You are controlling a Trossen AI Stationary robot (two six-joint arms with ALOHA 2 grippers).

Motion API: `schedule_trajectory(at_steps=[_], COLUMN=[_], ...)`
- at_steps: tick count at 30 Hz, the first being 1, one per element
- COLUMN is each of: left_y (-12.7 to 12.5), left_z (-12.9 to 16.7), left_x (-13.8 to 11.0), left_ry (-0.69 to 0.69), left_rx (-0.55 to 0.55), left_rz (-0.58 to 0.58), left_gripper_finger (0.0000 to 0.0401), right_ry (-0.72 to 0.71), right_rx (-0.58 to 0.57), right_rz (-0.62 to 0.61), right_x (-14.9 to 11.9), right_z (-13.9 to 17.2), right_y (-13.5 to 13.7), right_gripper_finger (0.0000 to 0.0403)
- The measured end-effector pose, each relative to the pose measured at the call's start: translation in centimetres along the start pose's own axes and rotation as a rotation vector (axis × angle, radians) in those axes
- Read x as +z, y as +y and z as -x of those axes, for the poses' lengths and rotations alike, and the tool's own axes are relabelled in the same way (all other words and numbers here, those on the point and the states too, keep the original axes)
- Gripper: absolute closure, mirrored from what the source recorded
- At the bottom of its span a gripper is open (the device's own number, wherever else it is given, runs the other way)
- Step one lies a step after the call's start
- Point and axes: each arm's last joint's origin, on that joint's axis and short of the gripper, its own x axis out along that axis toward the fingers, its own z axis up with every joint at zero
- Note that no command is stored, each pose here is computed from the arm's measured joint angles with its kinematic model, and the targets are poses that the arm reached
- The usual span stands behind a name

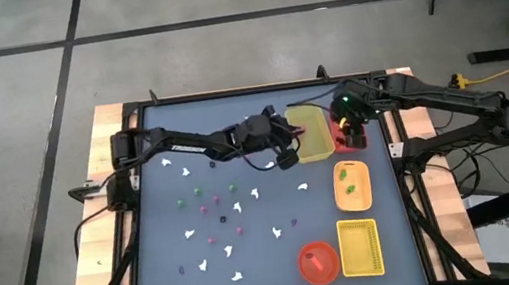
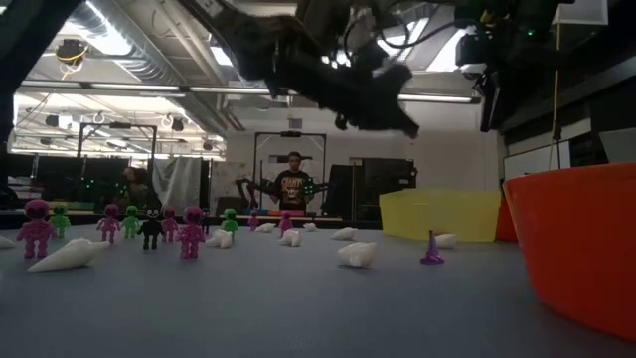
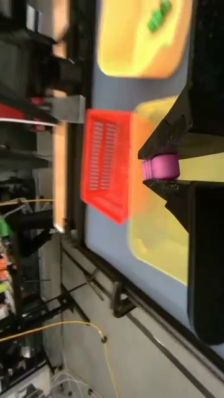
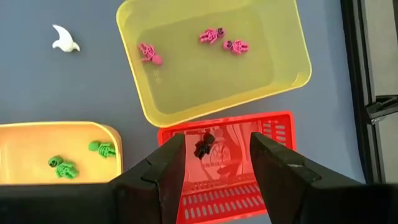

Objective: Sort Halloween decoration
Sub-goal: Put the pink skeleton toy into the top yellow bin, then put the black skeleton toy into the red box

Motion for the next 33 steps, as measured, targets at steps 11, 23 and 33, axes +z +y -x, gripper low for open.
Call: schedule_trajectory(at_steps=[11,23,33], left_y=[0.2,0.2,0.1], left_z=[-2.0,-2.1,-2.1], left_x=[-3.5,-3.6,-3.6], left_ry=[0.066,0.056,0.057], left_rx=[0.015,0.019,0.019], left_rz=[0.004,0.007,0.008], left_gripper_finger=[0.0381,0.0305,0.0243], right_ry=[-0.003,-0.002,-0.002], right_rx=[-0.001,-0.001,-0.001], right_rz=[0.000,0.000,0.000], right_x=[0.0,0.0,0.0], right_z=[0.0,0.0,0.0], right_y=[0.0,0.0,0.0], right_gripper_finger=[0.0223,0.0223,0.0223])
